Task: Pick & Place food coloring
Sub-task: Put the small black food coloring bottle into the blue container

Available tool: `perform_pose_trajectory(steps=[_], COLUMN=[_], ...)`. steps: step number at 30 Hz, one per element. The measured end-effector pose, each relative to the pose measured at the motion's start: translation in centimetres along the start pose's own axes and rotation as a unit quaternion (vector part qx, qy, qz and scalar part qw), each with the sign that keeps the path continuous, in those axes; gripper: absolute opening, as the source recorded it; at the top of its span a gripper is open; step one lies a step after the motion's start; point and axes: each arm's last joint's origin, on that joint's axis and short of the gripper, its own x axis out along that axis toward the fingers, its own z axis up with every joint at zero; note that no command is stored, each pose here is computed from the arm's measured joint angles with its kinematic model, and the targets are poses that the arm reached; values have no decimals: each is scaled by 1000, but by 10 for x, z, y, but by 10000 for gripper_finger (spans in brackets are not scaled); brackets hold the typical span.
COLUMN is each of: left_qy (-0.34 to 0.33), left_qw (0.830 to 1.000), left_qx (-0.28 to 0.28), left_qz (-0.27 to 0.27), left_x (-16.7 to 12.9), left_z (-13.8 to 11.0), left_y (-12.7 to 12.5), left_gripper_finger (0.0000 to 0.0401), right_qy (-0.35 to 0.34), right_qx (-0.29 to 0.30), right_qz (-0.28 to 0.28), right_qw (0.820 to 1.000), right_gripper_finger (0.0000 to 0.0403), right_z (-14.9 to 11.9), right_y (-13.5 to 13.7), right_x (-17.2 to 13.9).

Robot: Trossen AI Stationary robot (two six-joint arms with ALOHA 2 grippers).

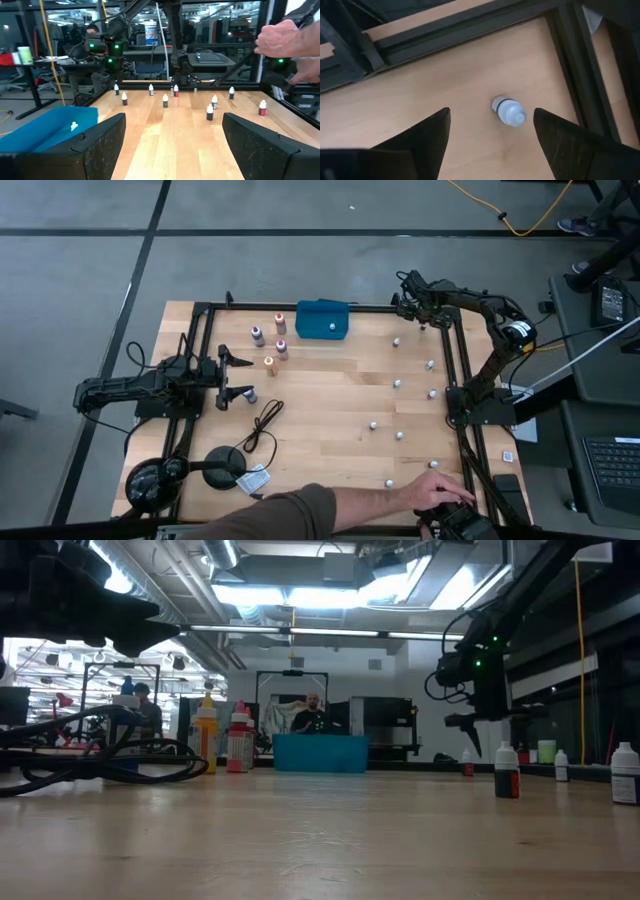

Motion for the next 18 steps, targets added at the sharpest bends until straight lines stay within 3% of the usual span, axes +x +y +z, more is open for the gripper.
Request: perform_pose_trajectory(steps=[12, 18], left_qy=[0, 0], left_qw=[1000, 1000], left_qx=[0, 0], left_qz=[11, 11], left_x=[0, 0], left_z=[0, 0], left_y=[1, 1], left_gripper_finger=[328, 329], right_qy=[1, 1], right_qx=[11, 11], right_qz=[-3, -3], right_qw=[1000, 1000], right_gripper_finger=[285, 240], right_z=[2, 2], right_y=[1, 1], right_x=[7, 7])
